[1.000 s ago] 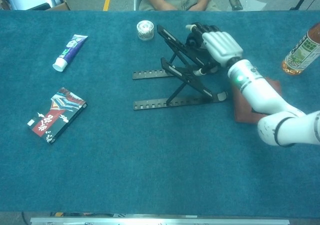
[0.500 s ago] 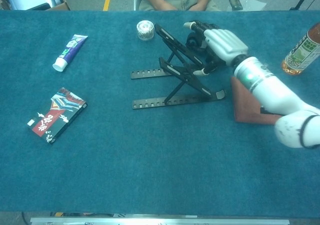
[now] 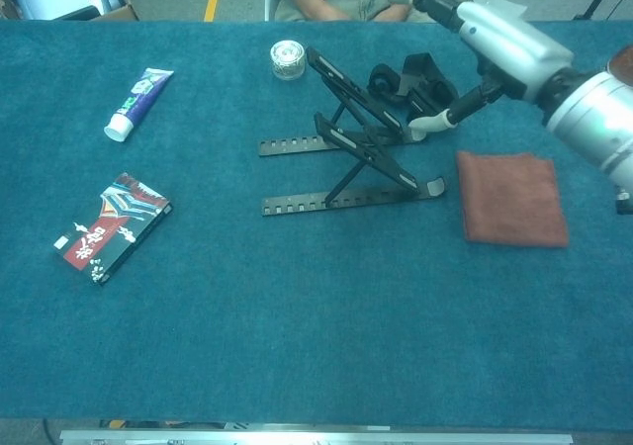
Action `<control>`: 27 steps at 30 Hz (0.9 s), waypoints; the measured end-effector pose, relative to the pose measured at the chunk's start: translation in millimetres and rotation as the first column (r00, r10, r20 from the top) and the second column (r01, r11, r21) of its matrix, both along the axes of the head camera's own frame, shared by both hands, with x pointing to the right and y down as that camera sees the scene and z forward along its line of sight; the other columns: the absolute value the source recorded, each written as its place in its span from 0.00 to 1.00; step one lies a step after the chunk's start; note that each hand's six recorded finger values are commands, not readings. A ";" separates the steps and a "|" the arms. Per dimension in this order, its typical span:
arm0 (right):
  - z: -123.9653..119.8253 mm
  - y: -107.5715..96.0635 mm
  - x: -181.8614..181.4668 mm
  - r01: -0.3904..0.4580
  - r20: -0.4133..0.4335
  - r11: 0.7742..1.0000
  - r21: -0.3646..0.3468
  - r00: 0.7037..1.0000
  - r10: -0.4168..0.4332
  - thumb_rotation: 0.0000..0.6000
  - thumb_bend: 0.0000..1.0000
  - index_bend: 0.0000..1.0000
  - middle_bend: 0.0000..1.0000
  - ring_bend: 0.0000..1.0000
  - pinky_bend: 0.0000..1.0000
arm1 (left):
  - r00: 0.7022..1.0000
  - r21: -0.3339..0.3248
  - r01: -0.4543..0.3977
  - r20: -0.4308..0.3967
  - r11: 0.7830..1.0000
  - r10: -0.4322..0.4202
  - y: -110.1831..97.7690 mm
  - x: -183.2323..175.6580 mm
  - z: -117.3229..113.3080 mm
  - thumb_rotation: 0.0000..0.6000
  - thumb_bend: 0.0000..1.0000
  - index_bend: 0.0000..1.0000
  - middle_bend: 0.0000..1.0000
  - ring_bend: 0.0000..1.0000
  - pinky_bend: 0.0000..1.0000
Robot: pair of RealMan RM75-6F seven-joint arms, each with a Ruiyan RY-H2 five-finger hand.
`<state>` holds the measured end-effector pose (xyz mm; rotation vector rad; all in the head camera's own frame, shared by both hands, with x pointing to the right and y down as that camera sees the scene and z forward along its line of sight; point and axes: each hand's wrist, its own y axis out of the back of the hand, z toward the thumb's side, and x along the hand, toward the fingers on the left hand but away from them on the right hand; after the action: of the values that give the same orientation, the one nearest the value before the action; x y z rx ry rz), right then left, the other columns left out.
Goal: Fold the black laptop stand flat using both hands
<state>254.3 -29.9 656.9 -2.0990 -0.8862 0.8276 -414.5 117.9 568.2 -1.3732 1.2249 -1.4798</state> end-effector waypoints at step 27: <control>4.7 71.9 -117.0 0.426 0.291 0.874 -0.232 0.888 -0.356 1.00 0.00 0.00 0.00 0.00 0.00 | 1.000 0.010 0.014 0.011 1.000 -0.014 1.9 -3.6 -6.9 1.00 0.13 0.00 0.00 0.00 0.00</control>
<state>137.3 42.0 661.6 -2.5643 -0.4354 0.5140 -418.1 119.8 561.3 -1.3512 1.2355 -1.4871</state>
